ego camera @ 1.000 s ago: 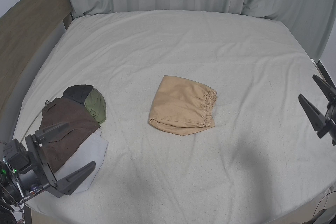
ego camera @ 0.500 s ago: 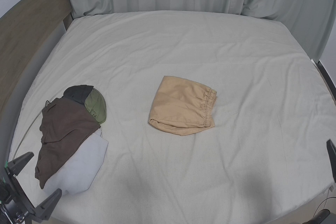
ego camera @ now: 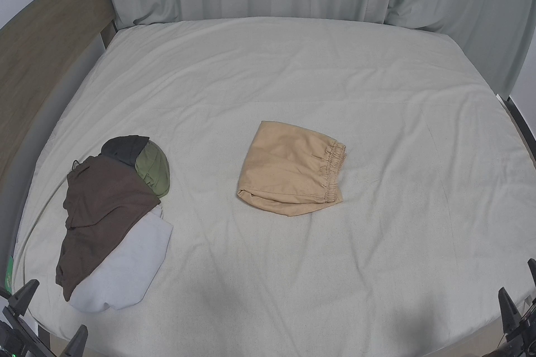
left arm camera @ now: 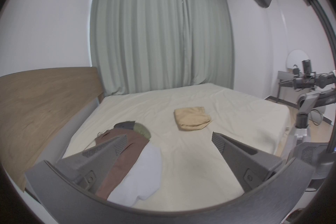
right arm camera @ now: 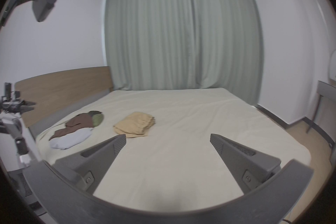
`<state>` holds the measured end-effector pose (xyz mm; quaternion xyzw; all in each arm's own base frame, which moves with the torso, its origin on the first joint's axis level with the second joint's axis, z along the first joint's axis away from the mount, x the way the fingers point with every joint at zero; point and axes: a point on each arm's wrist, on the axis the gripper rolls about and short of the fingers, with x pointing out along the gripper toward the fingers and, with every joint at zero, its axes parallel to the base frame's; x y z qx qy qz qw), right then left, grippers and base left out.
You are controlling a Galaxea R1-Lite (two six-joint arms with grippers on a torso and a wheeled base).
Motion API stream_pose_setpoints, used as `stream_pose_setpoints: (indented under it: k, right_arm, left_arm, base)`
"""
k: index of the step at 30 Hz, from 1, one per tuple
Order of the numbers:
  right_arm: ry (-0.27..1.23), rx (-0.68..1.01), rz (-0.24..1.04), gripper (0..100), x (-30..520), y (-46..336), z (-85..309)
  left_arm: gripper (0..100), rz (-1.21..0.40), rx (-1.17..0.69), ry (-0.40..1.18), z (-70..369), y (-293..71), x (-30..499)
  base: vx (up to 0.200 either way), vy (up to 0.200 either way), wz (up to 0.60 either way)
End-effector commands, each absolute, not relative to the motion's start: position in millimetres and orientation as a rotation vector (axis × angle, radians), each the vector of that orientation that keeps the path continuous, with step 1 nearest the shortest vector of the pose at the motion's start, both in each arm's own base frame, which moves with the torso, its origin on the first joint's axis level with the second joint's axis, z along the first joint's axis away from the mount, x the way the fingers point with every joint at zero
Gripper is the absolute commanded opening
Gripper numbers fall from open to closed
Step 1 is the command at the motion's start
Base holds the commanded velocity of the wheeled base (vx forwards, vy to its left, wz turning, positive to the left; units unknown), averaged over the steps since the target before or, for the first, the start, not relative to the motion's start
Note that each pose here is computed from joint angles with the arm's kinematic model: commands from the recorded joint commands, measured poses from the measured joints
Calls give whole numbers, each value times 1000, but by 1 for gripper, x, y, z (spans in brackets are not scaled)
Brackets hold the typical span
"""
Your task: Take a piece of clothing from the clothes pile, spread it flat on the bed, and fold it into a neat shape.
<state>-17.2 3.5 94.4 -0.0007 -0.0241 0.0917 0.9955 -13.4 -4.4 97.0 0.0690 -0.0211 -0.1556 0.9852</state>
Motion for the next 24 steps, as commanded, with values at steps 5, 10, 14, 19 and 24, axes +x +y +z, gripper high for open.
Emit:
stream_pose_setpoints:
  k: [5,10,14,19,24]
  right_arm:
    - [0,41,-23,100,-23,-1,75]
    - [-2,28,-14,100,-23,-1,76]
    - [-1,9,18,100,-23,0,76]
    - [-2,3,12,100,-23,0,76]
    - [-1,8,15,100,-23,0,76]
  left_arm:
    - [100,-93,94,-75,83,-3,-23]
    - [100,8,23,3,76,0,-23]
    - [100,1,23,5,76,0,-23]
    - [100,-5,14,5,76,0,-23]
    - [100,-3,3,3,76,0,-23]
  base:
    - [0,0,0]
    - [0,0,0]
    - [0,0,0]
    - [0,0,0]
    - [0,0,0]
